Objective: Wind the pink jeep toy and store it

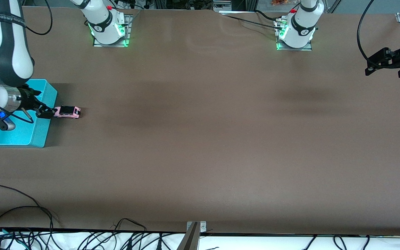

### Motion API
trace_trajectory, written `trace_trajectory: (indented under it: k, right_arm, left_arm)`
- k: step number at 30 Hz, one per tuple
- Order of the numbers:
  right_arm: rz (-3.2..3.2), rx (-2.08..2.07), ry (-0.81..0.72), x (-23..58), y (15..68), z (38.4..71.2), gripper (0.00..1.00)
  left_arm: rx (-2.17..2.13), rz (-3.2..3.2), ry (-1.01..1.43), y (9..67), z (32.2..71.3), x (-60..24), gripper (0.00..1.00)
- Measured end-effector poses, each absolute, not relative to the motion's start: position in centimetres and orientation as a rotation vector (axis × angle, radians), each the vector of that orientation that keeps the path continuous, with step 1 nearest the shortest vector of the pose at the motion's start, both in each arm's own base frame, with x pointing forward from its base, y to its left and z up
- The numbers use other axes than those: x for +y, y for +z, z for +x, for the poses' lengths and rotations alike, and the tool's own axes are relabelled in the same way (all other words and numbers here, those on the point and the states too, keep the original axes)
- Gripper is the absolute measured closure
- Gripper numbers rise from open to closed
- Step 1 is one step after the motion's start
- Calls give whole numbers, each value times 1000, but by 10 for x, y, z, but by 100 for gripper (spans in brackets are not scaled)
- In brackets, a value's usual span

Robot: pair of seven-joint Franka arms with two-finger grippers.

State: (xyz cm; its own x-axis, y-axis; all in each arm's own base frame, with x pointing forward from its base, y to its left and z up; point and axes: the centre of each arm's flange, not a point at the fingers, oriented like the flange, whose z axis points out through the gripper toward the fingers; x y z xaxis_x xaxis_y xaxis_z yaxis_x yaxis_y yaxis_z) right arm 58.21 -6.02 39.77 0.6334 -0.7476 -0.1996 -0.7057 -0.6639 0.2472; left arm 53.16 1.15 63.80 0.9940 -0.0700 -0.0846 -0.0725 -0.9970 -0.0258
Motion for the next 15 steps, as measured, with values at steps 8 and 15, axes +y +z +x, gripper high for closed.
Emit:
trace_trajectory:
  k: [8,15]
  right_arm:
    - [2641,-1421,-310,-72,345,555,0]
    - [2569,-1629,-172,-92,297,522,0]
  left_arm:
    - [111,-3108,131,638,532,12,0]
    - [110,-3108,131,638,532,12,0]
